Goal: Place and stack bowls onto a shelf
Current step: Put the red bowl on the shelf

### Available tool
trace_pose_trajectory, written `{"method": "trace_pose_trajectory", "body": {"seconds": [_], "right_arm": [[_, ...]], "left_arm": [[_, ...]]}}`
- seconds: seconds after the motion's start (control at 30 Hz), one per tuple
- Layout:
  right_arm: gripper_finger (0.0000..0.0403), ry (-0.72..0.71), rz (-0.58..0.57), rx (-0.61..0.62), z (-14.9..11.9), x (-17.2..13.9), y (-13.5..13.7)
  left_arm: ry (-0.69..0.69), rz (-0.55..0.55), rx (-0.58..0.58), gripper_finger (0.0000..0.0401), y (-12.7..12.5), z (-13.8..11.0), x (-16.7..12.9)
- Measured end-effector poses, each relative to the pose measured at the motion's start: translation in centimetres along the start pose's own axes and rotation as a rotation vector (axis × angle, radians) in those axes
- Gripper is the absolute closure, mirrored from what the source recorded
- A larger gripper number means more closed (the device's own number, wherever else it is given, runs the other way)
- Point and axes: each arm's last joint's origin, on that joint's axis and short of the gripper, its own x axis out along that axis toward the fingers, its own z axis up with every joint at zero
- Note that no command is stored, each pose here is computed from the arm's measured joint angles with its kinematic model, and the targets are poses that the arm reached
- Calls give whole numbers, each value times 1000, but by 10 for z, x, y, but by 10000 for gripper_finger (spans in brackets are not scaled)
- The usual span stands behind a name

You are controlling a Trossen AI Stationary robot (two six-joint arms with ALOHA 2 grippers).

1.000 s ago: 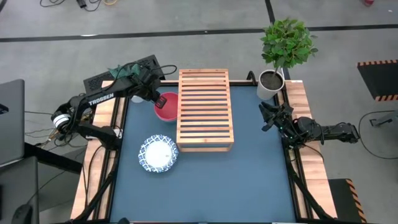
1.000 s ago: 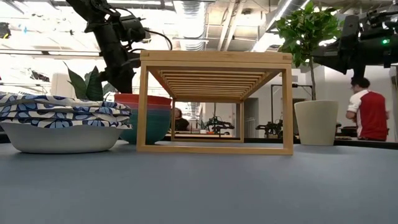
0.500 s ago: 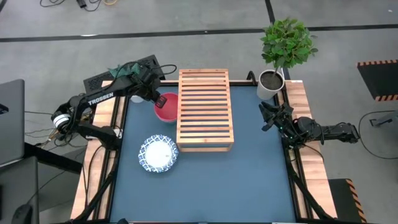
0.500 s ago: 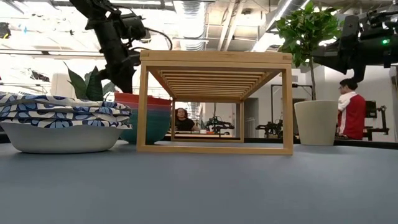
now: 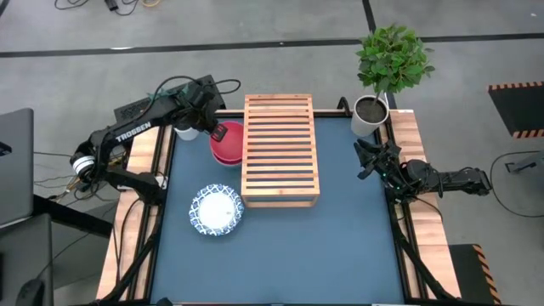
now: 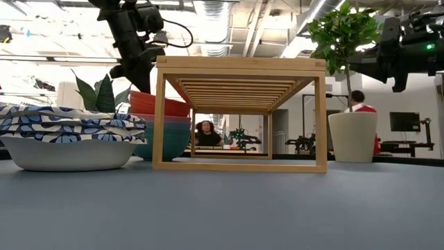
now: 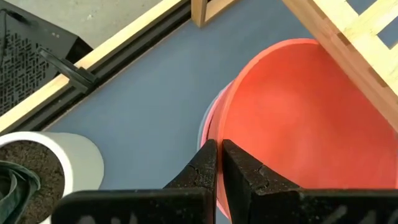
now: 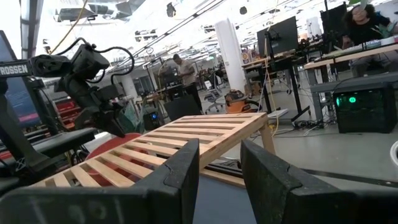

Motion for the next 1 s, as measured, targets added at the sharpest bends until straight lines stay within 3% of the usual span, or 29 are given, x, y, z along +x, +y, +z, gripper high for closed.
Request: {"method": "trace_pose_trajectory", "body": {"seconds": [0.43, 1.0], "right_arm": [[259, 2, 0, -2, 0, 0, 0], [259, 19, -2, -18, -2, 0, 0]], "left_arm": [[32, 59, -15, 401, 9, -3, -3], [-32, 97, 1, 401, 8, 17, -37]]}}
